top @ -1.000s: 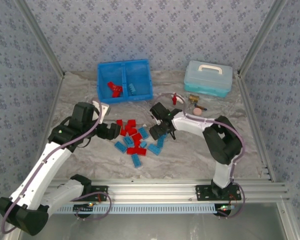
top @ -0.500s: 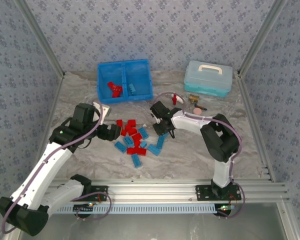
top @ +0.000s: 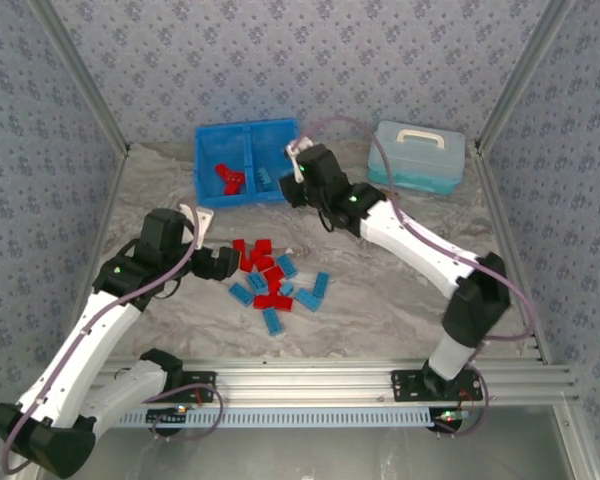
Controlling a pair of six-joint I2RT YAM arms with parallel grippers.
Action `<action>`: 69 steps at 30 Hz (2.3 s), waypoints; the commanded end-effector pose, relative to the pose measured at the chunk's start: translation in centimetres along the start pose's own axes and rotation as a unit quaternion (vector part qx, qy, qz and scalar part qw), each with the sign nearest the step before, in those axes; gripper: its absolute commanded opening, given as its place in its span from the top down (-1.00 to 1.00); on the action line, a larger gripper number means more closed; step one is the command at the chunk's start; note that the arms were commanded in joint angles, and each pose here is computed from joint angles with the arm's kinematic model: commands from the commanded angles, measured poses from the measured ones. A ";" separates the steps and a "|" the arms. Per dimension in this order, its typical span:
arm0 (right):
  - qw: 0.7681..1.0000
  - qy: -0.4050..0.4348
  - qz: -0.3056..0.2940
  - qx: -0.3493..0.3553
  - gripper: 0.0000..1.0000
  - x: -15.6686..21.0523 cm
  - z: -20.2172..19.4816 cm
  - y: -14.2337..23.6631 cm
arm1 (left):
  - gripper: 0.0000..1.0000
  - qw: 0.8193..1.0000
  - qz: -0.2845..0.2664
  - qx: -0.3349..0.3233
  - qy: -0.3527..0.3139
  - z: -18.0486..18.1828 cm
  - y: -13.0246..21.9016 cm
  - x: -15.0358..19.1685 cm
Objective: Sort the legos into containers by color
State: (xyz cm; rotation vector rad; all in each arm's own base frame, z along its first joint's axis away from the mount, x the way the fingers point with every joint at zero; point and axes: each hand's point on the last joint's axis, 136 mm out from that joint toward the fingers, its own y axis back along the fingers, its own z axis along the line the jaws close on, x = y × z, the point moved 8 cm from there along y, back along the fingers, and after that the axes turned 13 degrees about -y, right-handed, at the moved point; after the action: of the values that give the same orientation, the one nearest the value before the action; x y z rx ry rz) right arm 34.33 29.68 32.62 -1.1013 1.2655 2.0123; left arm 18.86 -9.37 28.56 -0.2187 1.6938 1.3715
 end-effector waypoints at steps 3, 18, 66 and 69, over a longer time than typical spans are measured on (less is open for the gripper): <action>0.999 0.018 -0.006 0.034 0.39 -1.4 0.2 -7.9 | -0.98 0.999 -0.032 0.030 -0.003 -0.6 1.0 -0.2; 0.994 0.052 0.030 0.090 0.31 3.4 -2.1 -23.8 | -0.98 0.992 -0.115 0.045 -0.002 -0.5 3.3 -0.5; 0.911 -0.244 0.218 0.251 -0.70 23.3 -3.9 -0.4 | -0.98 0.993 -0.108 0.046 0.005 0.1 2.7 -0.3; 0.906 -0.245 0.225 0.261 -0.43 24.3 -4.2 -1.1 | -0.98 0.994 -0.102 0.041 0.004 0.2 2.5 -0.1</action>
State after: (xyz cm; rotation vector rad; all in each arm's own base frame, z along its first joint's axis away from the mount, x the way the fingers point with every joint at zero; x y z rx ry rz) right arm 23.16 26.21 11.07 -0.0815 1.7389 1.9140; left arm 17.50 -8.57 30.43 -0.3430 1.7031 1.1321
